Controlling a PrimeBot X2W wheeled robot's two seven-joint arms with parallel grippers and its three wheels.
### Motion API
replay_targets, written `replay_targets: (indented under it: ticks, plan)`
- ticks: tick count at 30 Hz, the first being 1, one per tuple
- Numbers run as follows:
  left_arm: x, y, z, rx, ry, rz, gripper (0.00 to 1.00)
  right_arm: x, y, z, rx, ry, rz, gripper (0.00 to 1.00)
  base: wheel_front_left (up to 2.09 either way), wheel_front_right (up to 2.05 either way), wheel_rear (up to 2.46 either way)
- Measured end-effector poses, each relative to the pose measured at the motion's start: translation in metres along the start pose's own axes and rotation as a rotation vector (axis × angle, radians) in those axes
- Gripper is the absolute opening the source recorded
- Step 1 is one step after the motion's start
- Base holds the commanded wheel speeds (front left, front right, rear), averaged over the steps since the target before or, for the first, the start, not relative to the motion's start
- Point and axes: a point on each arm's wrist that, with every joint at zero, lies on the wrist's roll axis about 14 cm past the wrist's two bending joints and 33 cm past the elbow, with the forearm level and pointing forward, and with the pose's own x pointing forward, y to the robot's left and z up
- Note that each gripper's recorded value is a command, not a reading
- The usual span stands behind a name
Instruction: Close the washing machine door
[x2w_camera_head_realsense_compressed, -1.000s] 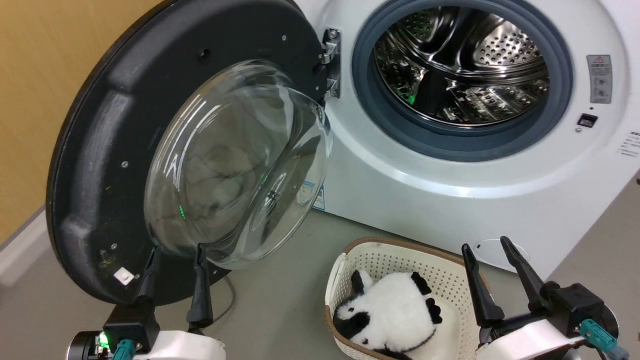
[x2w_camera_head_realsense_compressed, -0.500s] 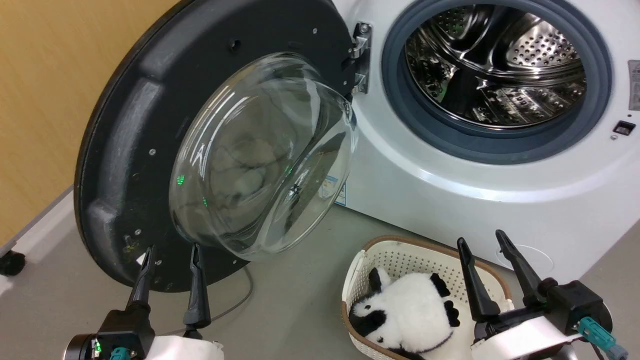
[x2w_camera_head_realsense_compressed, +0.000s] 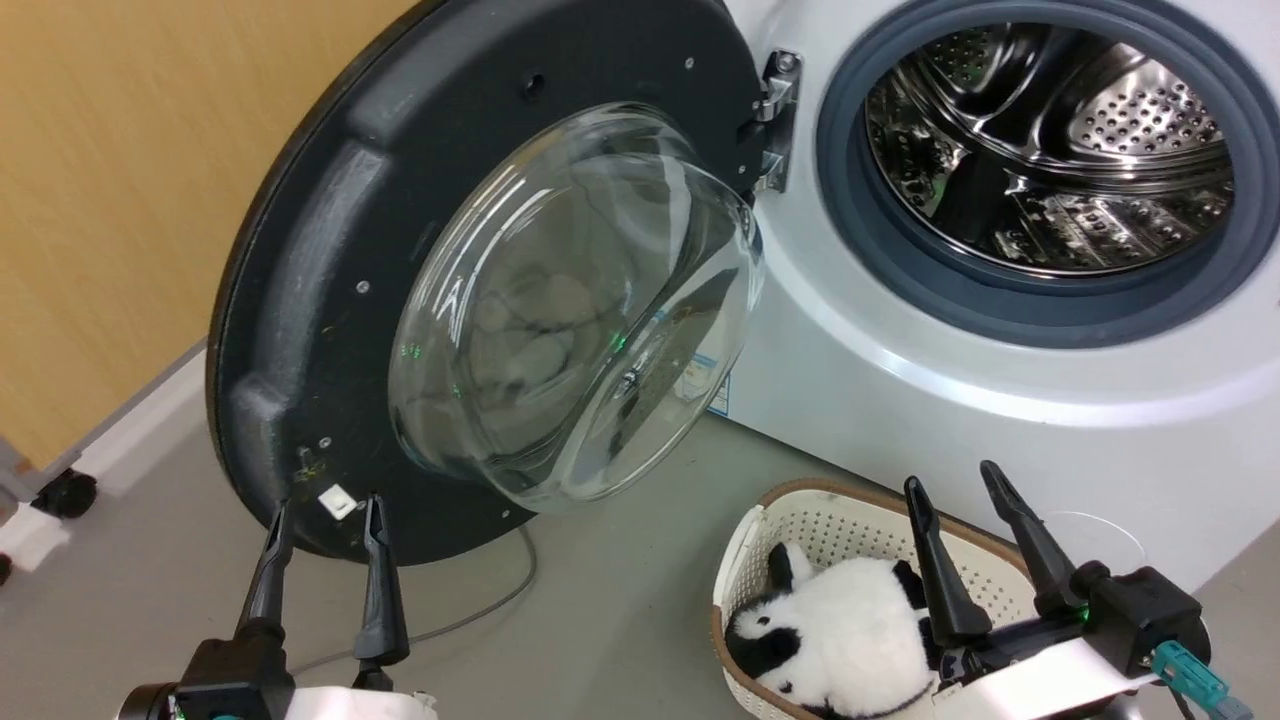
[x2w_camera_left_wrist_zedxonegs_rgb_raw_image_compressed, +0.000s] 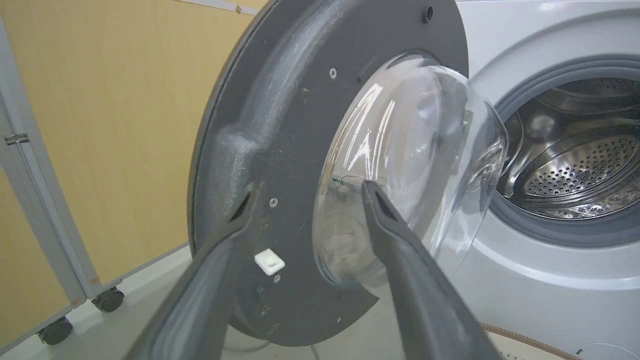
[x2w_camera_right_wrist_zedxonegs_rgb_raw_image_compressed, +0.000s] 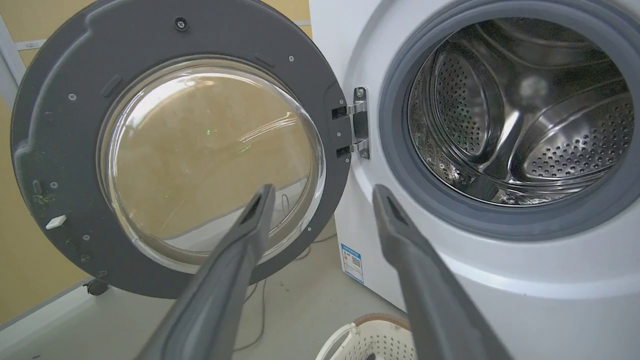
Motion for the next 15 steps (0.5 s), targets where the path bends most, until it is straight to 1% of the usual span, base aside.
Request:
replay_targets:
  ticks: [15]
  plan:
    - [-0.013,0.025,0.011,0.016,-0.040,0.079,1.00,0.013,0.021,-0.005,0.039,-0.011,0.069,1.00,0.00,0.00,0.00]
